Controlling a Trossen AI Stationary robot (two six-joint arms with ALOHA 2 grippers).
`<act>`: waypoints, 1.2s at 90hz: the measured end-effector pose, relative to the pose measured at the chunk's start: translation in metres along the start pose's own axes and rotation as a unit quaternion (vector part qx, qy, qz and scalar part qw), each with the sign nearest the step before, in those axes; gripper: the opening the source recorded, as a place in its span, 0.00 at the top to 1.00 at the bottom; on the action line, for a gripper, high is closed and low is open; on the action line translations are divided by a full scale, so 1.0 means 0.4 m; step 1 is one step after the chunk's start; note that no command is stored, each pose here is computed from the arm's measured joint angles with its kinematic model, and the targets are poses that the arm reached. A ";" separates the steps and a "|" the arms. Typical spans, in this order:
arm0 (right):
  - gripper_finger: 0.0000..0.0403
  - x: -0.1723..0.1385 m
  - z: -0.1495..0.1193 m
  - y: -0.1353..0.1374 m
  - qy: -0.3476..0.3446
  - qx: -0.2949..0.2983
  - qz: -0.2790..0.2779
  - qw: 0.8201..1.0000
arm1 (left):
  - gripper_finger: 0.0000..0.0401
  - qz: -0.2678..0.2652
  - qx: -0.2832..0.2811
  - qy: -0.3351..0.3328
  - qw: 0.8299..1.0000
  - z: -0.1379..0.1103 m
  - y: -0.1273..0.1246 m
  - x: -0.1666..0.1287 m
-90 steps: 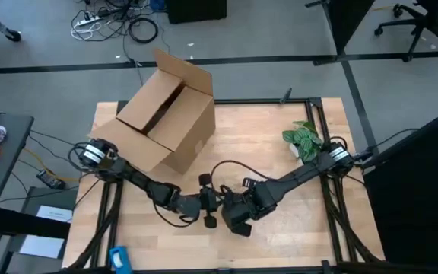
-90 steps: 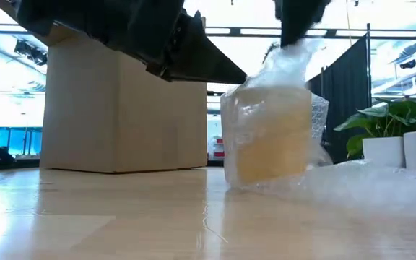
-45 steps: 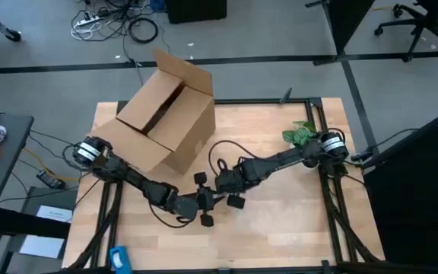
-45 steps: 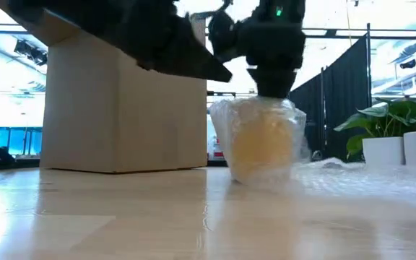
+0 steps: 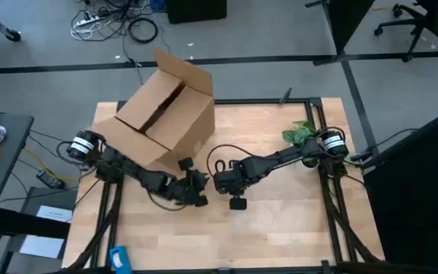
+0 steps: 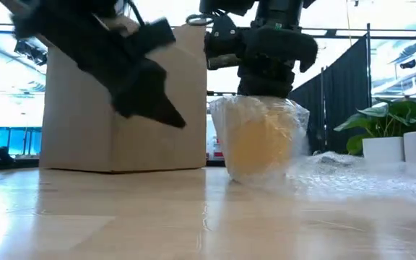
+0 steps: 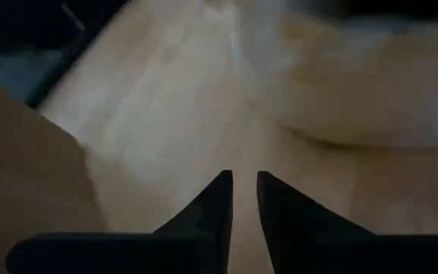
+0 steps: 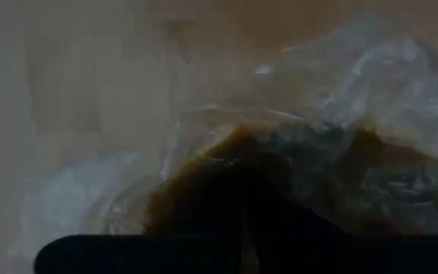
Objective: Wrap mug
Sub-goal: Wrap the yellow mug with the bubble wrap
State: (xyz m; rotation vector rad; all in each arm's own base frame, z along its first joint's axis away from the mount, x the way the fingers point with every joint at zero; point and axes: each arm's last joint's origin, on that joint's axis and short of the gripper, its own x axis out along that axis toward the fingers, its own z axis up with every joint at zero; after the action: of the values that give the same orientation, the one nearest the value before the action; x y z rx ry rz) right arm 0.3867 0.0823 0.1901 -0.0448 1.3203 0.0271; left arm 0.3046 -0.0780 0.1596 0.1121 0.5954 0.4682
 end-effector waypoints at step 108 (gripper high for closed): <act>1.00 -0.005 -0.004 -0.056 -0.024 -0.072 -0.062 0.995 | 0.88 -0.117 -0.022 -0.100 0.988 0.075 0.042 0.054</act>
State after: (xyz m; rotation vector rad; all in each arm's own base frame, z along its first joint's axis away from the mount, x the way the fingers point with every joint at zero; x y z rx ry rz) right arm 0.3858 0.0599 0.1920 -0.2480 1.2639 0.0177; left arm 0.3308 -0.0522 0.1773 0.0463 0.3949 0.2390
